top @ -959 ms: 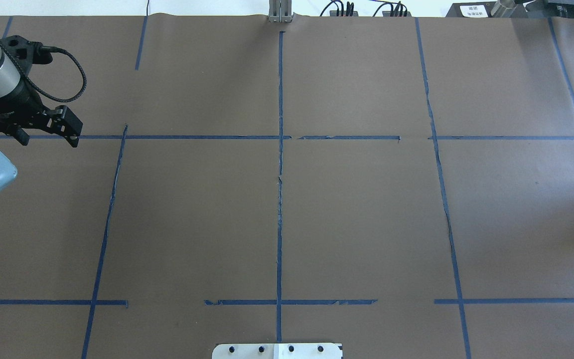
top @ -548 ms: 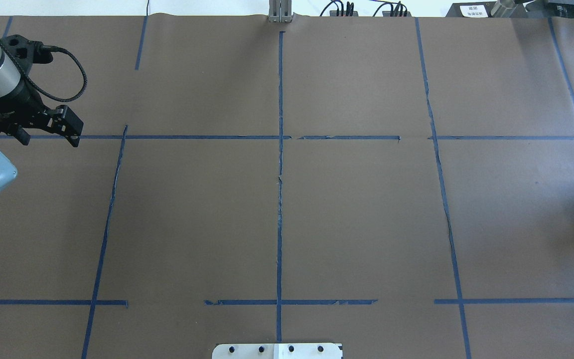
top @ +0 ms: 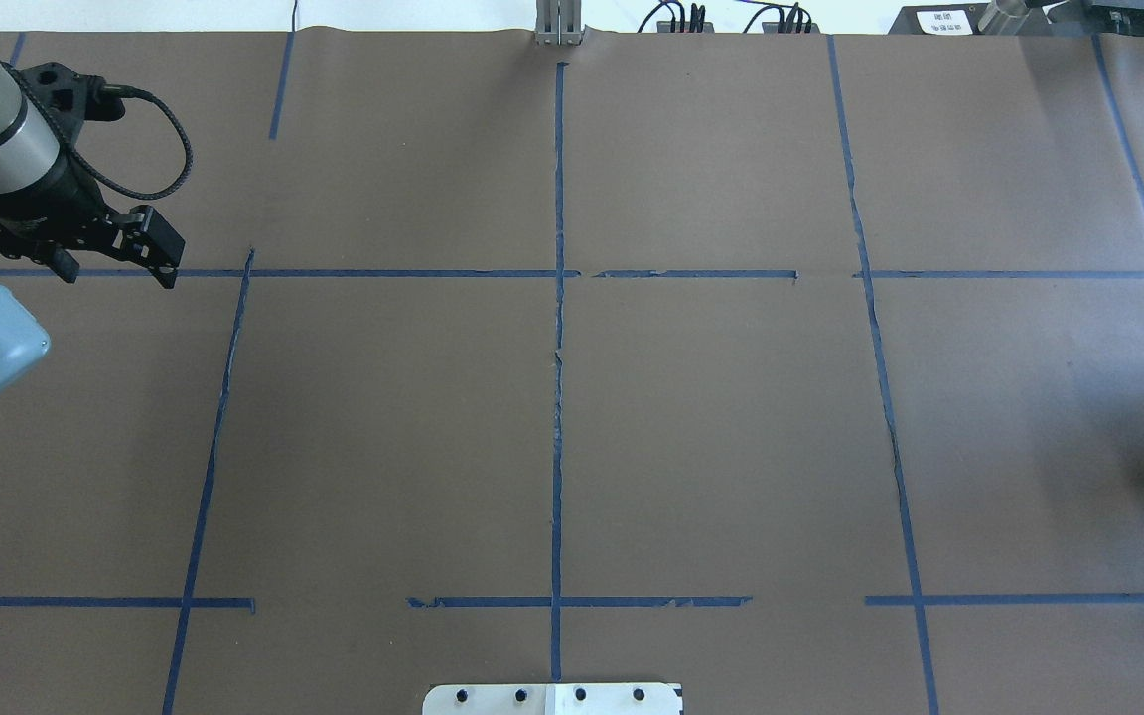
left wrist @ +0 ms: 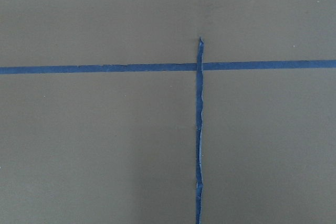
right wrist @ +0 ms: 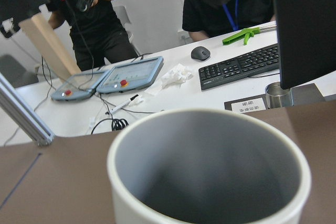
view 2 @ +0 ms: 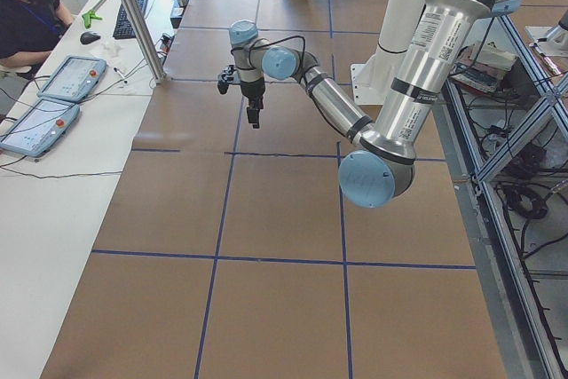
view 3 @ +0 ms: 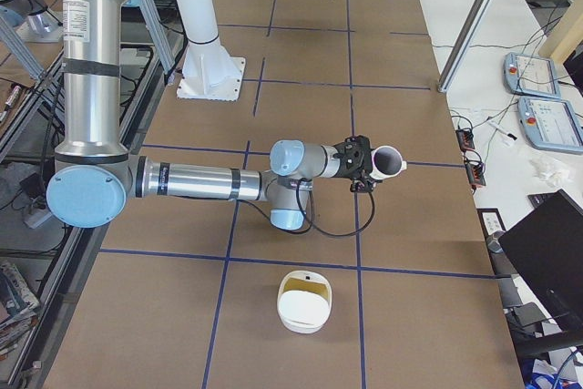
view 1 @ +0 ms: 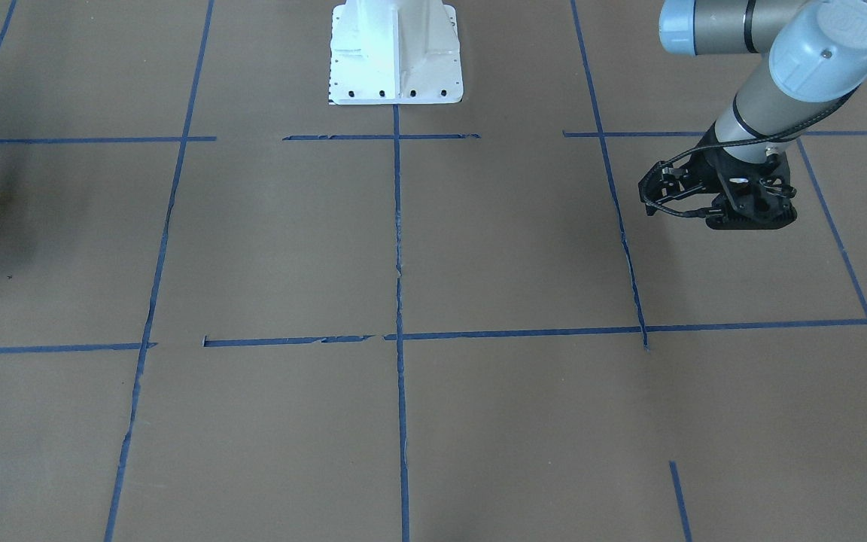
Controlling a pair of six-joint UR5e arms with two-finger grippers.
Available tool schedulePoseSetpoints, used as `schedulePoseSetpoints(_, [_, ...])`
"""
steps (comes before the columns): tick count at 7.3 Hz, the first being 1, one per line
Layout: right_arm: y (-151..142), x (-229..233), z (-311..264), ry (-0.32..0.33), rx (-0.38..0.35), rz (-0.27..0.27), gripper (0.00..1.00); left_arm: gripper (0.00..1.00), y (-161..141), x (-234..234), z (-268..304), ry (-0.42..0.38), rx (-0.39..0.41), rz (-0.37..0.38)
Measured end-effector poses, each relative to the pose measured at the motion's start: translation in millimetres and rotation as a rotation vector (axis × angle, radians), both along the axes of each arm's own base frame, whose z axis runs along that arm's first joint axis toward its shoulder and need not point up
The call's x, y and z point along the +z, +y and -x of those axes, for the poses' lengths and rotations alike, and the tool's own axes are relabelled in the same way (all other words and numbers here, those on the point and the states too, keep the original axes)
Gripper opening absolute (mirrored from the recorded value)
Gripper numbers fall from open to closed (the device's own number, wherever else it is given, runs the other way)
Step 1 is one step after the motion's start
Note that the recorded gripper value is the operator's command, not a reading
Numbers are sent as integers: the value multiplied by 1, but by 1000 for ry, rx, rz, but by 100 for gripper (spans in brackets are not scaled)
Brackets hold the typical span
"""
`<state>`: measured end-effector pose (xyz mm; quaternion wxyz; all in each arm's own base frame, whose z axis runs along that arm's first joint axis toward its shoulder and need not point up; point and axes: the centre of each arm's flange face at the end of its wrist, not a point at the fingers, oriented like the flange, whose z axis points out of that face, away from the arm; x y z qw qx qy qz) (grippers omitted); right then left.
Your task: Left arm hands cup to right arm to dump lemon
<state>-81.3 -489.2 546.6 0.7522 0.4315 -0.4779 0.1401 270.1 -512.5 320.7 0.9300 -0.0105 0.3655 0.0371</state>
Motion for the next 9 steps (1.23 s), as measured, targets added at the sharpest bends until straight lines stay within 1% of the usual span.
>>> schedulePoseSetpoints(1, [-10,-7,31,165,-56,-89,35,100,0,-13,-8,15,10,-16])
schedulePoseSetpoints(2, [-20,-17,65,295,-105,-164,35,100,2,-26,-19,32,30,-30])
schedulePoseSetpoints(3, [-28,-32,108,383,-143,-222,36,100,7,-37,-35,44,54,-38])
schedulePoseSetpoints(4, [-32,-57,162,428,-158,-262,36,100,9,-47,-44,53,51,-32])
schedulePoseSetpoints(5, [-34,-93,225,463,-141,-285,36,100,10,-63,-48,68,28,-21])
schedulePoseSetpoints(6, [-29,-134,287,489,-118,-299,36,100,9,-78,-50,83,-1,-9])
schedulePoseSetpoints(7, [-20,-176,338,500,-104,-304,36,100,7,-98,-53,103,-42,14])
schedulePoseSetpoints(9, [7,-242,410,480,-72,-279,36,100,0,-144,-63,149,-137,76])
